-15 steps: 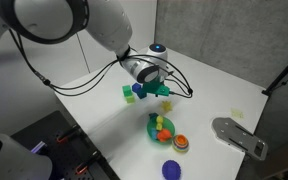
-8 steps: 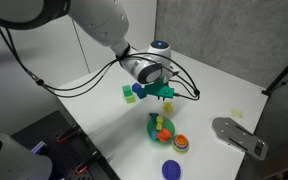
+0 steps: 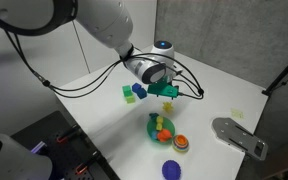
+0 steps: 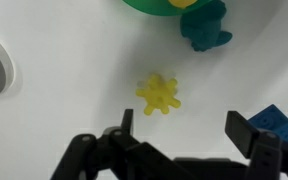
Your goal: Pick up the yellow toy from the table and put it in the bowl
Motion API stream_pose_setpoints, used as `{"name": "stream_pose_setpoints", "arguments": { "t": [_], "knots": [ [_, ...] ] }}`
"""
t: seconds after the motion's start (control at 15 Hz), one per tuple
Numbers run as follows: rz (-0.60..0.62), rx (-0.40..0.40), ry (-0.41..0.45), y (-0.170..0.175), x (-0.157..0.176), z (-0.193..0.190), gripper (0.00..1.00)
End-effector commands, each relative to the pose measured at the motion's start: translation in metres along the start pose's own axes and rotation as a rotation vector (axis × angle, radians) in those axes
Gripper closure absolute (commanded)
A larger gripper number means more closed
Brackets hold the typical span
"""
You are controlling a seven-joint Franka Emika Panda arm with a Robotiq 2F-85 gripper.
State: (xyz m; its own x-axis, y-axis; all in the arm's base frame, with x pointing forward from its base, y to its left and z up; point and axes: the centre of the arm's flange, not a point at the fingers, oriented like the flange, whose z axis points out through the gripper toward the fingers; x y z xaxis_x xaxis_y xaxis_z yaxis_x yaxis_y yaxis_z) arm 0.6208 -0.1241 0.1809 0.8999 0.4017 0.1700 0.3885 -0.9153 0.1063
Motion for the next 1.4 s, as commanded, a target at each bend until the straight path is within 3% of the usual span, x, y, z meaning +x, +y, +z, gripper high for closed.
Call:
{"name": "stream_pose_setpoints", "arguments": {
  "t": [0.0, 1.07, 1.13, 1.2, 1.33],
  "knots": [
    [0.055, 0.005, 0.013, 0.017, 0.015, 0.021, 0.0],
    [0.291, 0.043, 0.019, 0.03, 0.037, 0.104, 0.01],
    [0.295, 0.044, 0.02, 0.031, 0.037, 0.107, 0.26],
    [0.296, 0.048, 0.021, 0.03, 0.037, 0.111, 0.26],
    [0.3, 0.054, 0.025, 0.03, 0.038, 0.115, 0.39]
  ]
}}
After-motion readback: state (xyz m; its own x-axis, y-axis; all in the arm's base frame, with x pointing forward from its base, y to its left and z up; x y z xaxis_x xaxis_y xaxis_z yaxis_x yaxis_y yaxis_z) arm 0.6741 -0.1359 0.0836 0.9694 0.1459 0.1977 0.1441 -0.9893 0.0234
